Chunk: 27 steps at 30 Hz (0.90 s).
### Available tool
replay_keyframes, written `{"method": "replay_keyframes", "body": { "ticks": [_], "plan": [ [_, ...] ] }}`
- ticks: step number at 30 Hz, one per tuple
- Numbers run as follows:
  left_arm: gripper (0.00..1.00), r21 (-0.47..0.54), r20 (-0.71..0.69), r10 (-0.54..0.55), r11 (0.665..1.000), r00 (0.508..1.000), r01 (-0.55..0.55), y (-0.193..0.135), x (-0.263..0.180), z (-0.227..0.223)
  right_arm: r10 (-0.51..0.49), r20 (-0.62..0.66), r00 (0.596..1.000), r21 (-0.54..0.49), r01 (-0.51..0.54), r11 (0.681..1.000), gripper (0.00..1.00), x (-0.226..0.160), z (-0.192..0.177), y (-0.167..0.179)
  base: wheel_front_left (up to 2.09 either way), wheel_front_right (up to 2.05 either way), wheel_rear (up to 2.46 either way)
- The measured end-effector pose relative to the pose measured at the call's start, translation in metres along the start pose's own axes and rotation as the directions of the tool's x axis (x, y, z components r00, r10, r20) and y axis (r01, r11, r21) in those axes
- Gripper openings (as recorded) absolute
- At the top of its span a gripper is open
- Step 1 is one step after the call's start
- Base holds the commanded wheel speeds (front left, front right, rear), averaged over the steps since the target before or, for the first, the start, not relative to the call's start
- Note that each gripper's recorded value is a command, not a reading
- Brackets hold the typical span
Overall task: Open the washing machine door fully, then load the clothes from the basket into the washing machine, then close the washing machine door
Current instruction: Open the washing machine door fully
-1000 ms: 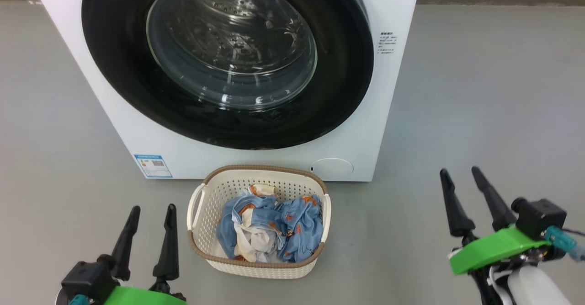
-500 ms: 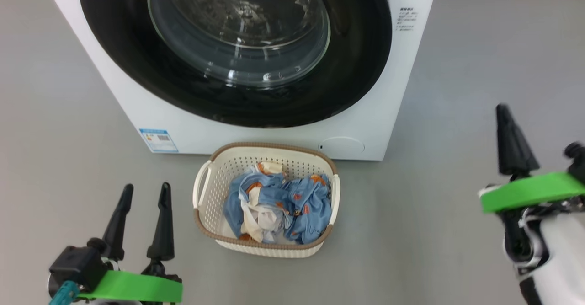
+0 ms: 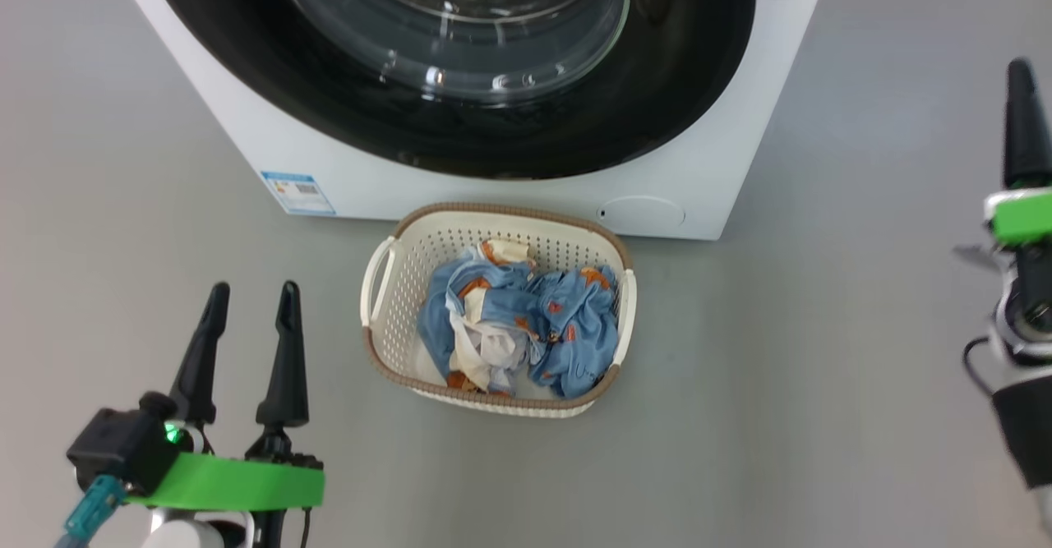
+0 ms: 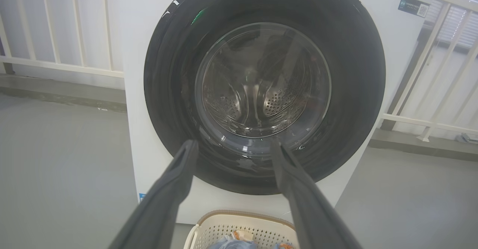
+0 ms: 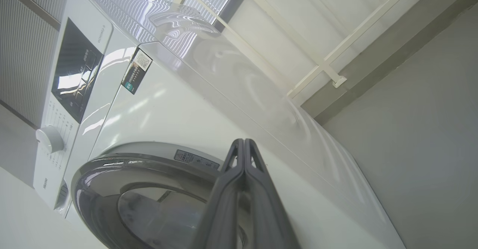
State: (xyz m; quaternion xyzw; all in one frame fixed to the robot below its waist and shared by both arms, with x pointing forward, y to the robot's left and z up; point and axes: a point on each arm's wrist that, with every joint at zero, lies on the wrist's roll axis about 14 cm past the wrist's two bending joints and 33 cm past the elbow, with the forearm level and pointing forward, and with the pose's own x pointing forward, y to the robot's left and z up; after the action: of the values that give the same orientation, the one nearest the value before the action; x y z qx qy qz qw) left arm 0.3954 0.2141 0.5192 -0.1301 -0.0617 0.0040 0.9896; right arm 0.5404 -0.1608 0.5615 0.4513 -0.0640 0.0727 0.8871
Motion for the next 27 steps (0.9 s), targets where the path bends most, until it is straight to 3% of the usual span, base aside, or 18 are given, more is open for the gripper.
{"method": "replay_keyframes", "body": {
  "ticks": [6,9,14,27],
  "plan": [
    [1.0,0.006,-0.008,0.006,1.0,1.0,-0.006,0.004,0.008,-0.004,-0.002,-0.056,0.998,0.08,0.006,0.997,0.0,0.031,-0.001,-0.006,0.0,0.0,0.0],
    [1.0,0.009,-0.015,0.011,1.0,1.0,-0.01,0.007,0.01,-0.006,0.021,-0.09,0.996,0.182,-0.004,0.983,0.0,0.046,-0.011,0.002,0.0,0.0,0.0],
    [1.0,0.003,-0.013,0.018,1.0,1.0,-0.018,0.01,0.016,-0.007,0.044,-0.156,0.987,0.253,-0.003,0.968,0.0,0.067,-0.026,0.004,0.0,0.0,0.0],
    [1.0,0.011,-0.033,0.063,0.998,0.997,-0.063,0.024,0.017,-0.015,0.153,-0.356,0.922,0.393,-0.001,0.92,0.0,0.105,-0.076,0.021,0.0,0.0,0.0]
  ]
}}
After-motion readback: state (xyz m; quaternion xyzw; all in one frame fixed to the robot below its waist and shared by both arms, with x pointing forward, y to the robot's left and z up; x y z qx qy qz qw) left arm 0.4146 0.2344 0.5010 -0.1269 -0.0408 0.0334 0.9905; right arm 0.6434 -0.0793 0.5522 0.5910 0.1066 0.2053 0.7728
